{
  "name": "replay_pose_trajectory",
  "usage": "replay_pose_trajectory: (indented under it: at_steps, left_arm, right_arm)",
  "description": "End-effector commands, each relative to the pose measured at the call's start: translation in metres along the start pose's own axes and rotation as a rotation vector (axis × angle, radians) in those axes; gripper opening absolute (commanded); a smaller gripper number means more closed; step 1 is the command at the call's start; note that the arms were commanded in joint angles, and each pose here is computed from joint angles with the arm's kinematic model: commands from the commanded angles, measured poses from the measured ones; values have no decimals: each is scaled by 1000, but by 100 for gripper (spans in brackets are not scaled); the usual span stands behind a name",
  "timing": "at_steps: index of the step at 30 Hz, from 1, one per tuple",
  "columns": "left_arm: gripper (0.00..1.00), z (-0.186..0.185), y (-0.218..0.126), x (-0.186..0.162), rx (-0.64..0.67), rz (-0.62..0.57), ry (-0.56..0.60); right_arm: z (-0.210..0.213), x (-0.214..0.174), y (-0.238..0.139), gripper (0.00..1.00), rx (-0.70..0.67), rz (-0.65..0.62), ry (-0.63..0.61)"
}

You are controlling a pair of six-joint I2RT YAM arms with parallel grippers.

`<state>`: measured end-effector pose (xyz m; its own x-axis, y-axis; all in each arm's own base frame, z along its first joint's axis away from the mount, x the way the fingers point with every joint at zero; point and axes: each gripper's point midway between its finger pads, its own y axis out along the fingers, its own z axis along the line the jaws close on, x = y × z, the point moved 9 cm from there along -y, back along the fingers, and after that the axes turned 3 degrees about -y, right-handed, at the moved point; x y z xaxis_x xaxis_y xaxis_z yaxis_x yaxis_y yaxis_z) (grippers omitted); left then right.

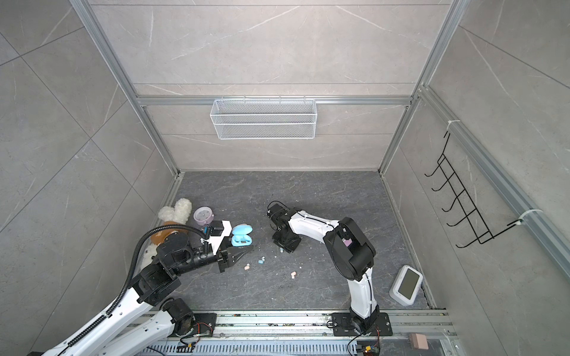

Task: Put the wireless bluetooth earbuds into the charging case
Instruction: 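Lower the open right gripper around the blue earbud, then close the right gripper on the blue earbud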

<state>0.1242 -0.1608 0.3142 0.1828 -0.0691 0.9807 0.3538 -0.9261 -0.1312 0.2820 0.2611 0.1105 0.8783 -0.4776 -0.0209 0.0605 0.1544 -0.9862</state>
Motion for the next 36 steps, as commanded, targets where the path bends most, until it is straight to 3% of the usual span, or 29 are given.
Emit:
replay_pose_trajectory:
  at_steps: [1,8,23,28,36]
  left_arm:
    - [27,0,-4,6,14,-37,22]
    - [27,0,-4,6,13,-38,24]
    - [27,0,-3,6,13,-33,21]
    - [27,0,-3,7,10,-33,21]
    - [27,0,-1,7,6,-29,19]
  right_arm:
    - [5,-3,7,37,-3,22,7]
    - [4,-5,10,35,-31,26,-6]
    - [-1,-5,15,19,-57,30,-16]
    - [0,-5,15,27,-47,34,-29]
    - [-5,2,14,30,-39,13,10]
